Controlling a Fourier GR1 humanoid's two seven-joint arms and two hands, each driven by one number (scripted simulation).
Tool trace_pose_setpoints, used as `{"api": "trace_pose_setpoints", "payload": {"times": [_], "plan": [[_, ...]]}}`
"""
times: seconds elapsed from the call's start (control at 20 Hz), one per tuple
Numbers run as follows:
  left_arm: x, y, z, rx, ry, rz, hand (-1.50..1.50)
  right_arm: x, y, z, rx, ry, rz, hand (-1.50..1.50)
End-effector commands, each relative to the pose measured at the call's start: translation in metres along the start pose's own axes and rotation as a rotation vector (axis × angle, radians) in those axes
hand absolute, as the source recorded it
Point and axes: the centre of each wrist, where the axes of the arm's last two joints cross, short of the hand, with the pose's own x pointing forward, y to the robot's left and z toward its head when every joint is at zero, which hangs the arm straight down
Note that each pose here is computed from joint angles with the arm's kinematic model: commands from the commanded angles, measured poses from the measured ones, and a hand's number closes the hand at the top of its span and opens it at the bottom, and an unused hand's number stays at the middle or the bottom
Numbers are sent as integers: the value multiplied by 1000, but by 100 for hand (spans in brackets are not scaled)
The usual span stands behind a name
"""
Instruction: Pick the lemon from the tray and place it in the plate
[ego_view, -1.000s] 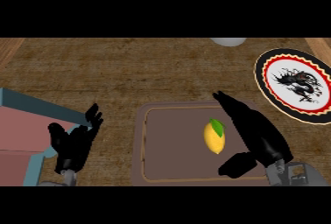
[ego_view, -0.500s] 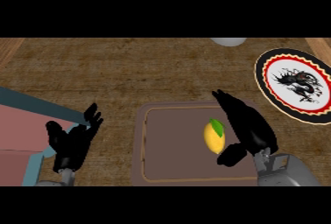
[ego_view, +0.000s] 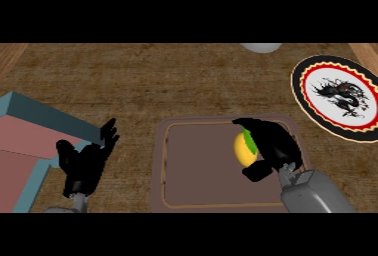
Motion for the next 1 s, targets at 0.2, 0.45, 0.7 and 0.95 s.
{"api": "trace_pose_setpoints", "payload": {"times": [0.2, 0.45, 0.7, 0.95], "plan": [[1, 2, -1, -10, 71, -20, 0, 0, 11, -5, -34, -62, 97, 150], [-24, -1, -7, -2, 63, -1, 0, -10, 17, 4, -86, -78, 130, 150], [-18, 4, 10, 10, 73, 6, 0, -9, 31, 65, -165, -229, 80, 150], [-9, 16, 4, 41, 84, 1, 0, -15, 33, 123, -278, -450, -18, 150]]}}
